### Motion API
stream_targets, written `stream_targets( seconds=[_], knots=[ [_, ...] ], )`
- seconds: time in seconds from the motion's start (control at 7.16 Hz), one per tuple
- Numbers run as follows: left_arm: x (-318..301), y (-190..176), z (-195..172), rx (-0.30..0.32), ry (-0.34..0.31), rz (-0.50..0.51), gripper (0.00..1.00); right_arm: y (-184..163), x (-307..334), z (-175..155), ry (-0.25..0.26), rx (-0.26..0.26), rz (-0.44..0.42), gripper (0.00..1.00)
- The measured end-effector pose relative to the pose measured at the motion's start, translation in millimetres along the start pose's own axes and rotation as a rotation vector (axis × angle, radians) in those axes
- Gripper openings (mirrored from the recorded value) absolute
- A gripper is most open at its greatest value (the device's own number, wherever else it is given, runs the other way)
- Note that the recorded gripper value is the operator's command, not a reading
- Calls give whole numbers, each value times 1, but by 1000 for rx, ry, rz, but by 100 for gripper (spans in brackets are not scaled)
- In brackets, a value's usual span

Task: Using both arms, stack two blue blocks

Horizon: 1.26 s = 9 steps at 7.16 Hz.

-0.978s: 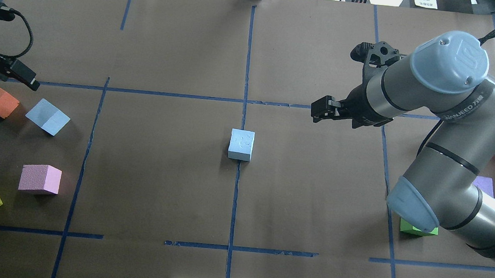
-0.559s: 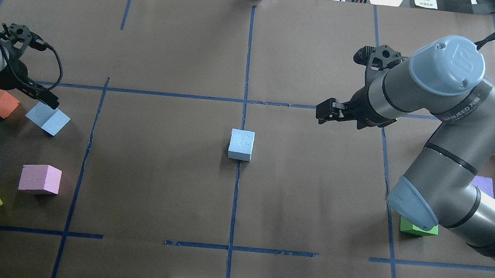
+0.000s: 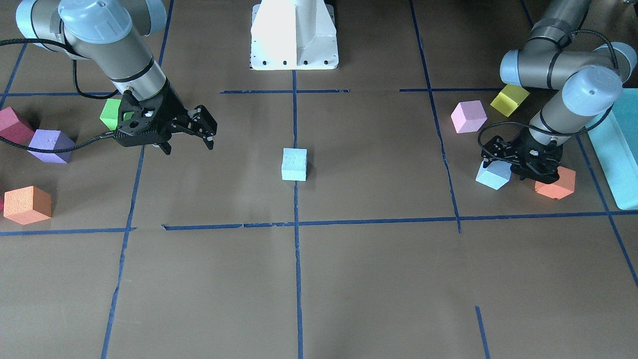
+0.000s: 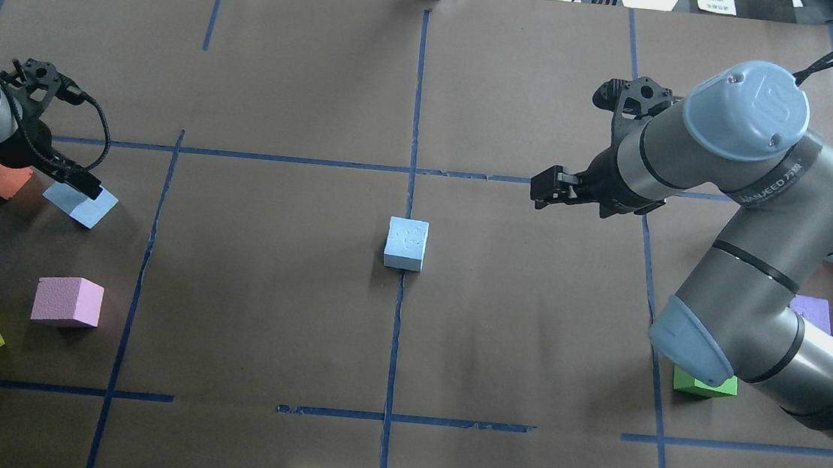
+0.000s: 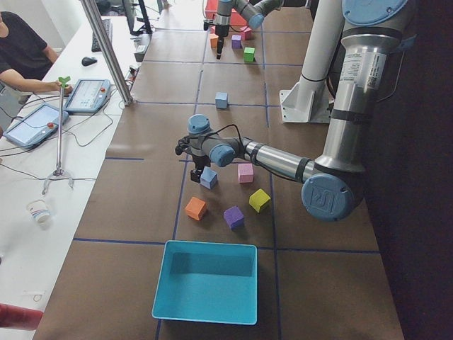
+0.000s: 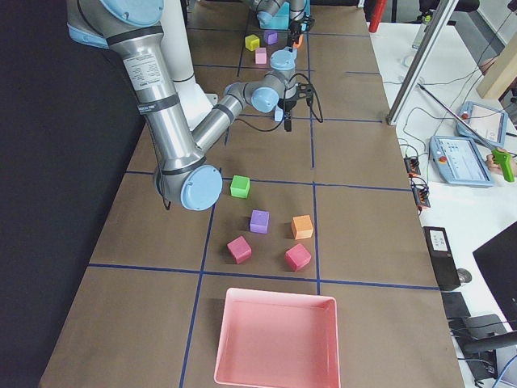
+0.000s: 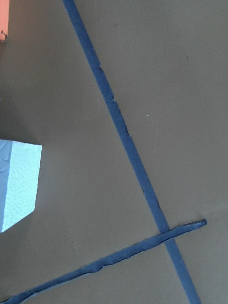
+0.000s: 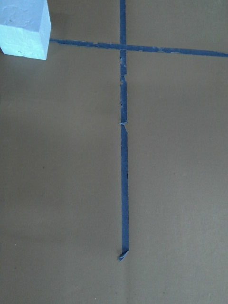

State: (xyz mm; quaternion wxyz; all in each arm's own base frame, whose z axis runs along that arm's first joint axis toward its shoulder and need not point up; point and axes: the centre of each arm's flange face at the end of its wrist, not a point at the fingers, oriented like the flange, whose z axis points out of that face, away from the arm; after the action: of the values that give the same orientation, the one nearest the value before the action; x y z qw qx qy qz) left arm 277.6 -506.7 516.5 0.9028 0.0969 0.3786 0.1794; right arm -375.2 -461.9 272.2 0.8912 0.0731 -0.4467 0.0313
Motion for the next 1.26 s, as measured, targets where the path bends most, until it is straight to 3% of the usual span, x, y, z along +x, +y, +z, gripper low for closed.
stream_targets(
  seconds=[0.7,0.98,1.26],
  knots=[
    [11,5,21,-28,-6,24,99,1,1,4,5,-5,1,100],
    [9,8,31,-45,-9,22,83,1,2,4,6,-6,2,100],
    [7,9,35,-54,-13,17,52,1,2,4,7,-6,2,100]
  ],
)
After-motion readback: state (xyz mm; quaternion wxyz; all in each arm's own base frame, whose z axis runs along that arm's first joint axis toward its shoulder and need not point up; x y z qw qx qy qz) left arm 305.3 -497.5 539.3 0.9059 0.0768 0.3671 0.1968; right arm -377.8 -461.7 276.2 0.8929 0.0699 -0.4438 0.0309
